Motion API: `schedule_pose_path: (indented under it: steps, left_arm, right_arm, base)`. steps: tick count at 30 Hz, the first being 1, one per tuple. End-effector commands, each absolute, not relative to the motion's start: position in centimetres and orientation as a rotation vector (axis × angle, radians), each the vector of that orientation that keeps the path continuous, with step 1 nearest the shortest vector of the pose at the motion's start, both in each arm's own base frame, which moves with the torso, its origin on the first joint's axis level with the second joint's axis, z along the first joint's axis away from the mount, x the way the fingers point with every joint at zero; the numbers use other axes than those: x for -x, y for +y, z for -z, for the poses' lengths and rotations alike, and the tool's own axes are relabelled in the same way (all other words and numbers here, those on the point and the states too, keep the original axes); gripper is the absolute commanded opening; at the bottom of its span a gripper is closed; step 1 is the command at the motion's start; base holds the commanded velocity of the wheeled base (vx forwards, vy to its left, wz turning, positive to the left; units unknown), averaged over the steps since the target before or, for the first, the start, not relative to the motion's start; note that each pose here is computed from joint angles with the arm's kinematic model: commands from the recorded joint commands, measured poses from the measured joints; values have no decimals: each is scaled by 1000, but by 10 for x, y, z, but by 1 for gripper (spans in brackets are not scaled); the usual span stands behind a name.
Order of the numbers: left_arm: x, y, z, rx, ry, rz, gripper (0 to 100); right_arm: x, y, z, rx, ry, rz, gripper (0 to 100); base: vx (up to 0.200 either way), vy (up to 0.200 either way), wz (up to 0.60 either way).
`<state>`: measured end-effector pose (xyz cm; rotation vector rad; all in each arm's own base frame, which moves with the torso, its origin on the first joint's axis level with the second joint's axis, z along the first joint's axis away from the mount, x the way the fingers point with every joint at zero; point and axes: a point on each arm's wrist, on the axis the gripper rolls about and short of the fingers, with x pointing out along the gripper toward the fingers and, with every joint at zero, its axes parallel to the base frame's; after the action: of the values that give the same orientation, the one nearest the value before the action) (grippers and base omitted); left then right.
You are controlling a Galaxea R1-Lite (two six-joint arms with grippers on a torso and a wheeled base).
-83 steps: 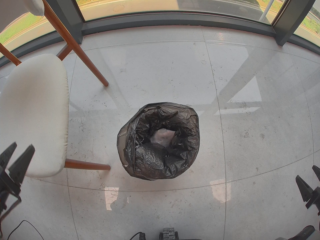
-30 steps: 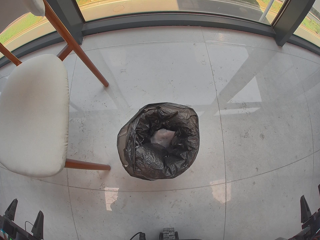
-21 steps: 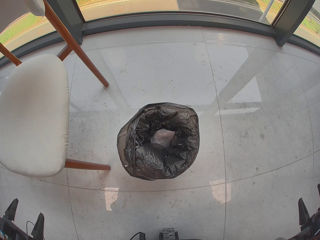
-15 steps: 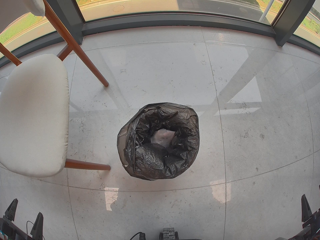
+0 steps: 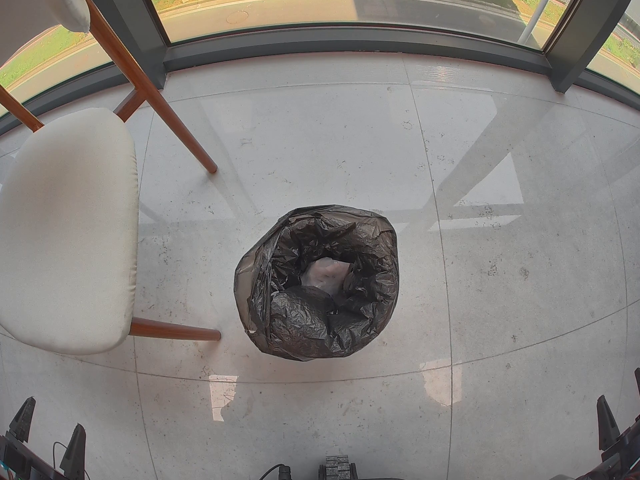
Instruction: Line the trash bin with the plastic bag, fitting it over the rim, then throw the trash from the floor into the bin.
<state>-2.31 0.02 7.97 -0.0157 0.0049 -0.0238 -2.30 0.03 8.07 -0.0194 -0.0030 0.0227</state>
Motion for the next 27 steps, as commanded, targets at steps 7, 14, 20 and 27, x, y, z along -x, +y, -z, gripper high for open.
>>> schedule_pose_path:
  steps: [7,14,20,27]
  left_arm:
    - [23,0,-76,17,6,26,100]
    - [23,0,-76,17,5,25,100]
    - [23,0,-76,17,6,24,100]
    - [23,0,-76,17,6,26,100]
  right_arm:
    - [22,0,-76,-26,3,12,100]
    - [23,0,-76,-26,1,8,100]
    - [22,0,-76,-21,5,3,100]
    - [23,0,-76,-25,3,6,100]
  base:
    - [0,0,0]
    - [0,0,0]
    - [0,0,0]
    - [0,0,0]
